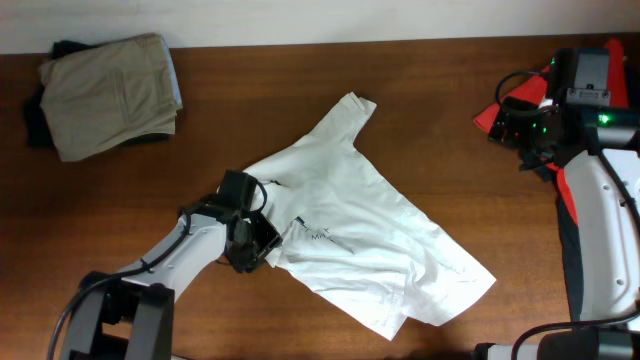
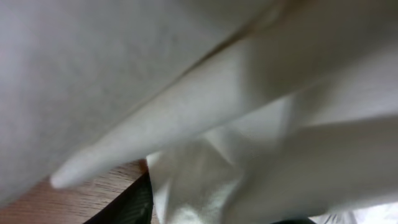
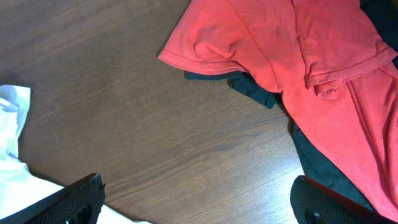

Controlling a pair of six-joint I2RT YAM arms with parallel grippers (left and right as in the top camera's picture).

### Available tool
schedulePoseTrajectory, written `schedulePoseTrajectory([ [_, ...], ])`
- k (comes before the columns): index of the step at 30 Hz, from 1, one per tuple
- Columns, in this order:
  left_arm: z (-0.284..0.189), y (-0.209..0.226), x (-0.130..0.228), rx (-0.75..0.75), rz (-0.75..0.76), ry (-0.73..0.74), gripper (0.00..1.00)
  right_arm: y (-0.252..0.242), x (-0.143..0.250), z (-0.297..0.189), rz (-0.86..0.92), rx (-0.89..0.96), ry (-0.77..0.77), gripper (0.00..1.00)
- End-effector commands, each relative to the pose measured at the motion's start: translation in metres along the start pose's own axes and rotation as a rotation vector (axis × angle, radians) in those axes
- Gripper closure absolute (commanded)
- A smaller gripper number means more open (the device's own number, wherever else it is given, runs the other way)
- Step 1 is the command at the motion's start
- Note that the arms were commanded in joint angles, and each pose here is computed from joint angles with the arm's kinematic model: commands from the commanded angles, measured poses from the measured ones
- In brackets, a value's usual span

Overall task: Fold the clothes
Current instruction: 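Grasp the left edge of the white T-shirt with the left gripper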

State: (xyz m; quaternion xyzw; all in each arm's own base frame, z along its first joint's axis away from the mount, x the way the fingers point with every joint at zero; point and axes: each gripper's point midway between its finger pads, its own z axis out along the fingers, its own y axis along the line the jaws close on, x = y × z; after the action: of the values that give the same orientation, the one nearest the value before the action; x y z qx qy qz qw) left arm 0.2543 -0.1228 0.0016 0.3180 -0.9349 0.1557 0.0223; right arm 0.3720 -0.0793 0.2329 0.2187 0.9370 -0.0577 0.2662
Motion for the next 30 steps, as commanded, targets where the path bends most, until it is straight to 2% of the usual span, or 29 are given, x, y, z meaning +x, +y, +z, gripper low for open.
schedulePoseTrajectory([
  [1,-0.01,0.003,-0.004,0.002,0.082,-0.043,0.51,-0.004,-0.003,0.0,0.0,0.014,-0.008,0.01],
  [4,-0.019,0.007,-0.007,-0.016,0.084,-0.088,0.51,-0.004,-0.003,0.0,0.0,0.014,-0.008,0.01],
  [8,-0.021,0.01,-0.006,-0.03,0.081,-0.087,0.69,-0.004,-0.003,0.0,0.0,0.014,-0.008,0.01],
  [16,-0.021,0.012,-0.004,-0.036,0.079,-0.078,0.68,-0.004,-0.003,0.0,0.0,0.014,-0.008,0.01],
  [20,-0.021,0.012,-0.004,-0.037,0.079,-0.078,0.87,-0.004,-0.003,0.0,0.0,0.014,-0.008,0.01],
  [21,-0.021,0.012,-0.004,-0.036,0.08,-0.079,0.98,-0.004,-0.003,0.0,0.0,0.014,-0.008,0.01],
  [27,-0.028,0.008,-0.01,-0.033,0.162,-0.111,0.99,-0.004,-0.003,0.0,0.0,0.014,-0.008,0.01],
  [30,-0.057,0.002,-0.019,-0.04,0.22,-0.201,0.99,-0.004,-0.003,0.0,0.0,0.014,-0.008,0.01],
])
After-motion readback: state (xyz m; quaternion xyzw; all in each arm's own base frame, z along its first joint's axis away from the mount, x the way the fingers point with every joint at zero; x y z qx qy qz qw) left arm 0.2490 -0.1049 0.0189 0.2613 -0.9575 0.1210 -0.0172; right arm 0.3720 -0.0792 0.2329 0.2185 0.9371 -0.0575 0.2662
